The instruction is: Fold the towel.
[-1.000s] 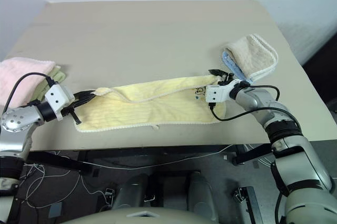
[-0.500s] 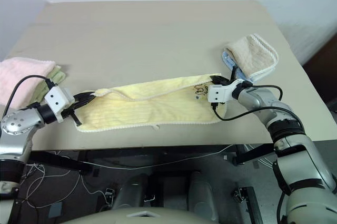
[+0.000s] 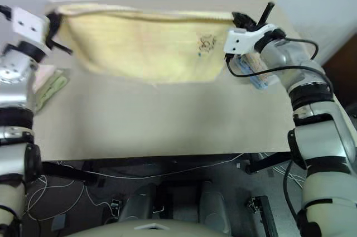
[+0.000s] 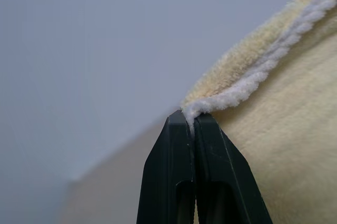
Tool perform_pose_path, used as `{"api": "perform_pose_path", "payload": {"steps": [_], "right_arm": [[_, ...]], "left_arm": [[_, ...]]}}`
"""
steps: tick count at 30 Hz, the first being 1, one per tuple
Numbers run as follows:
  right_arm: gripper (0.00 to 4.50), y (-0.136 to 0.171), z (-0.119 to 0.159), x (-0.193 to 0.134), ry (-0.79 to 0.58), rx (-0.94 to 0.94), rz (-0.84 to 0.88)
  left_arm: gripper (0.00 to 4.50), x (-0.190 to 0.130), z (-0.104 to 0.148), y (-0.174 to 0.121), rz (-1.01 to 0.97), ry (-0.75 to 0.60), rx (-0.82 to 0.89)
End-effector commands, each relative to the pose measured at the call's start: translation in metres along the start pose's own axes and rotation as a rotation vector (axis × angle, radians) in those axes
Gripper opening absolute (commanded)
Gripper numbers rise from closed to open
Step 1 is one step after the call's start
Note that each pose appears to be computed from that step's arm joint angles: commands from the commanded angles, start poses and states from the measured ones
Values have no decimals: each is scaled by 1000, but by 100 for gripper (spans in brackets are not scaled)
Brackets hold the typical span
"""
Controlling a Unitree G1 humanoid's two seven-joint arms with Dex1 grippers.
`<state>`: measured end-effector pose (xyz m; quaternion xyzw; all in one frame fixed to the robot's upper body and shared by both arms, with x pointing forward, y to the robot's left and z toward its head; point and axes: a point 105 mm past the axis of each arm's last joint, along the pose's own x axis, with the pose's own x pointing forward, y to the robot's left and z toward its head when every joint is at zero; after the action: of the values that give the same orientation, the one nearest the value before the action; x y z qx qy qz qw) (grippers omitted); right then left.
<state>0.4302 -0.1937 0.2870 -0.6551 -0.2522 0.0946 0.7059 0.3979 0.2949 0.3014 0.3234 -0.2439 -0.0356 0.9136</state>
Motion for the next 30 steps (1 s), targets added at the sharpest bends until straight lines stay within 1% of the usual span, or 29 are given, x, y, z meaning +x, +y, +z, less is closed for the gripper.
{"api": "perform_pose_path", "payload": {"steps": [1, 2, 5, 7, 9, 12, 16, 20, 22, 26, 30], "right_arm": [[4, -6, -11, -27, -5, 129, 41], [4, 5, -6, -35, -34, 189, 104], [4, 41, 7, -68, -82, 366, 326], [4, 57, 13, -92, -87, 466, 457], [4, 67, 18, -110, -80, 549, 554], [4, 82, 22, -139, -50, 636, 719], [4, 82, 26, -167, -13, 731, 856], [4, 77, 26, -175, 7, 745, 898], [4, 78, 26, -167, -5, 720, 876], [4, 82, 20, -142, 0, 663, 802], [4, 93, 11, -113, 22, 611, 741]], "left_arm": [[0, -25, -8, 31, 33, 32, -19], [0, -33, -10, 24, -33, 29, -36], [0, -70, -15, -7, -273, 36, -137], [0, -98, -22, -20, -390, 91, -203], [0, -122, -28, -30, -479, 160, -247], [0, -158, -40, -44, -593, 302, -349], [0, -197, -46, -54, -701, 452, -448], [0, -209, -41, -55, -721, 489, -486], [0, -207, -40, -58, -724, 487, -485], [0, -192, -44, -63, -684, 458, -458], [0, -167, -59, -61, -586, 445, -393]]}}
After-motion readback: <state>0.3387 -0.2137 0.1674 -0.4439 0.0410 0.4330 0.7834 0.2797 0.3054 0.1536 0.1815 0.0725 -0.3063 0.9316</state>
